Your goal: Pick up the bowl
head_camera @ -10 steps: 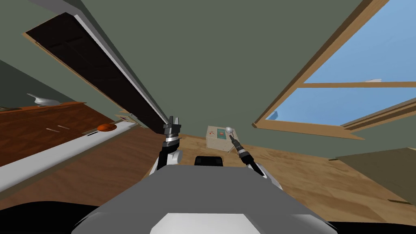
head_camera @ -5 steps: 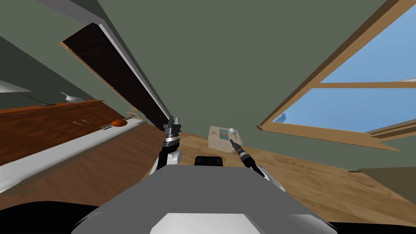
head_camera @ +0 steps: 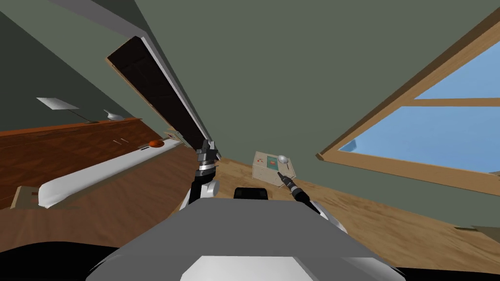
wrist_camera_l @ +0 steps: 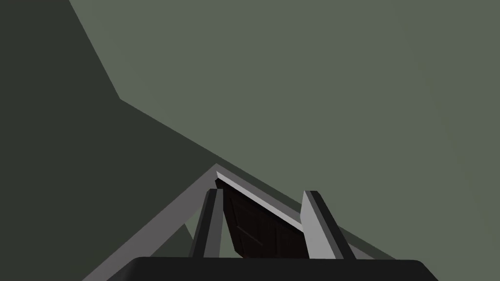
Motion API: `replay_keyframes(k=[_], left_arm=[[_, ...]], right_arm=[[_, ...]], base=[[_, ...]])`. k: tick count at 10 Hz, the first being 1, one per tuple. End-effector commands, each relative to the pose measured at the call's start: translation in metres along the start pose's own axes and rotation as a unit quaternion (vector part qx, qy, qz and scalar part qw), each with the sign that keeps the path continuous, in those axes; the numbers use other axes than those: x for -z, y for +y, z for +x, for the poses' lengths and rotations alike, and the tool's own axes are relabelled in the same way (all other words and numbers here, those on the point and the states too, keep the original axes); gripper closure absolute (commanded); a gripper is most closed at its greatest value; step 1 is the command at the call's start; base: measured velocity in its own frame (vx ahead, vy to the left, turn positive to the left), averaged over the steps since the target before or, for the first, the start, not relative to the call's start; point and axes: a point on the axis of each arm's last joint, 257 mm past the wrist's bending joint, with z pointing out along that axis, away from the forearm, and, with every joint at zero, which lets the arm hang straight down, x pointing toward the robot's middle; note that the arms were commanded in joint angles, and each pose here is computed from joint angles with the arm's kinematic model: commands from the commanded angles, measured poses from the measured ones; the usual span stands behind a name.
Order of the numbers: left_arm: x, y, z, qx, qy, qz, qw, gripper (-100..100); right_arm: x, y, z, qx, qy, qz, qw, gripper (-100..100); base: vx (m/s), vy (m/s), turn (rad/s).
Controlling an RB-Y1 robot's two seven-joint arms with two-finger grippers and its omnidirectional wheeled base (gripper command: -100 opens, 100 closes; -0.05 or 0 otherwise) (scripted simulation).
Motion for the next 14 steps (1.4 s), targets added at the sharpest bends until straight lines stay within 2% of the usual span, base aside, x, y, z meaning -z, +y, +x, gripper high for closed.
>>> replay_keyframes(k=[1, 2, 3, 4, 5, 6, 8, 9, 10, 11, 12, 13, 14], left_arm=[[0.0, 0.0, 0.0, 0.0, 0.0, 0.0, 1.0, 0], [0.0, 0.0, 0.0, 0.0, 0.0, 0.0, 1.0, 0], [0.0, 0.0, 0.0, 0.0, 0.0, 0.0, 1.0, 0], [0.0, 0.0, 0.0, 0.0, 0.0, 0.0, 1.0, 0], [0.0, 0.0, 0.0, 0.0, 0.0, 0.0, 1.0, 0], [0.0, 0.0, 0.0, 0.0, 0.0, 0.0, 1.0, 0], [0.0, 0.0, 0.0, 0.0, 0.0, 0.0, 1.0, 0], [0.0, 0.0, 0.0, 0.0, 0.0, 0.0, 1.0, 0], [0.0, 0.0, 0.0, 0.0, 0.0, 0.0, 1.0, 0], [0.0, 0.0, 0.0, 0.0, 0.0, 0.0, 1.0, 0], [0.0, 0.0, 0.0, 0.0, 0.0, 0.0, 1.0, 0], [0.0, 0.0, 0.0, 0.0, 0.0, 0.0, 1.0, 0], [0.0, 0.0, 0.0, 0.0, 0.0, 0.0, 1.0, 0]], right_arm=[[0.003, -0.021, 0.014, 0.034, 0.026, 0.019, 0.9989, -100], [0.007, -0.032, 0.019, 0.034, 0.032, 0.03, 0.9985, -100], [0.007, -0.034, 0.02, 0.034, 0.032, 0.031, 0.9984, -100], [0.011, -0.051, 0.028, 0.068, 0.055, 0.045, 0.9951, -100], [0.015, -0.061, 0.032, 0.068, 0.06, 0.054, 0.9944, -100], [0.017, -0.073, 0.037, 0.102, 0.08, 0.062, 0.9896, -100], [0.025, -0.091, 0.045, 0.103, 0.09, 0.08, 0.9874, -100], [0.032, -0.111, 0.051, 0.137, 0.114, 0.094, 0.9796, -100], [0.037, -0.119, 0.054, 0.137, 0.119, 0.103, 0.9781, -100], [0.043, -0.135, 0.057, 0.172, 0.14, 0.112, 0.9687, -100], [0.05, -0.147, 0.06, 0.172, 0.146, 0.124, 0.9663, -100], [0.059, -0.165, 0.063, 0.205, 0.169, 0.135, 0.9544, -100], [0.065, -0.173, 0.065, 0.205, 0.174, 0.144, 0.9524, -100]], base=[[0.012, 0.023, 0.185], [0.019, 0.018, 0.146], [0.012, 0.006, 0.012], [0.022, 0.019, 0.263], [0.024, 0.011, 0.125], [0.033, 0.026, 0.239], [0.021, 0.011, 0.039], [0.025, 0.018, 0.234], [0.029, 0.007, 0.154], [0.039, 0.015, 0.231], [0.036, 0.01, 0.118], [0.044, 0.02, 0.235], [0.037, 0.01, 0.132]])
